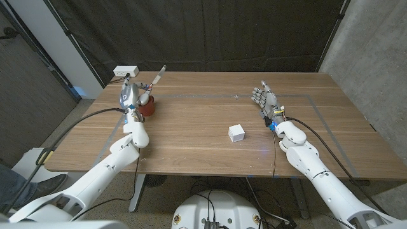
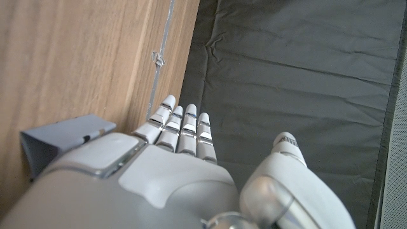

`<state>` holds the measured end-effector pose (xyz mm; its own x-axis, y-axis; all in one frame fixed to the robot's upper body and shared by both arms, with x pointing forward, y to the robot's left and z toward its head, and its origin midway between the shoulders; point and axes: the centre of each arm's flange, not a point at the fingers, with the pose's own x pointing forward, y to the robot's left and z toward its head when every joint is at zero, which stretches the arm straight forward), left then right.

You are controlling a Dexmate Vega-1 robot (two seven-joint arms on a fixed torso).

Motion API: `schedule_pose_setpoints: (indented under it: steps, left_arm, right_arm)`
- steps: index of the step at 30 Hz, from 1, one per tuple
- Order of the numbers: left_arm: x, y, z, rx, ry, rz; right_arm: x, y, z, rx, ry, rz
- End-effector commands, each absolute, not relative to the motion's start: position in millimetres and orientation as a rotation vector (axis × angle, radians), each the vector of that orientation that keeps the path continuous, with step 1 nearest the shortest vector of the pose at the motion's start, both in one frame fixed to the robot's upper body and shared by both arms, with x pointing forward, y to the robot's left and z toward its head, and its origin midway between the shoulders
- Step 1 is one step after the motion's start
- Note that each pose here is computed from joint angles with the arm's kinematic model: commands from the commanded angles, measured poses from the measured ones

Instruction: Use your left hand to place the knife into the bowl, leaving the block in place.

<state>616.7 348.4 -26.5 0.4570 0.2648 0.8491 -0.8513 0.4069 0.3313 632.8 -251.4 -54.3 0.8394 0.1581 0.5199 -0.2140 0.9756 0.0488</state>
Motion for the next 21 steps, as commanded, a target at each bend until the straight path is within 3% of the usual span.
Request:
schedule_pose_setpoints:
  steps: [1, 21]
  left_arm:
    - [625, 347, -39, 0.863, -0.777, 0.794]
    - [623, 352, -57, 0.812, -0.753, 0.798]
  right_arm:
    - [632, -253, -53, 0.096, -0.531, 0.193]
    - [633, -249, -47, 0.071, -0.517, 0.205]
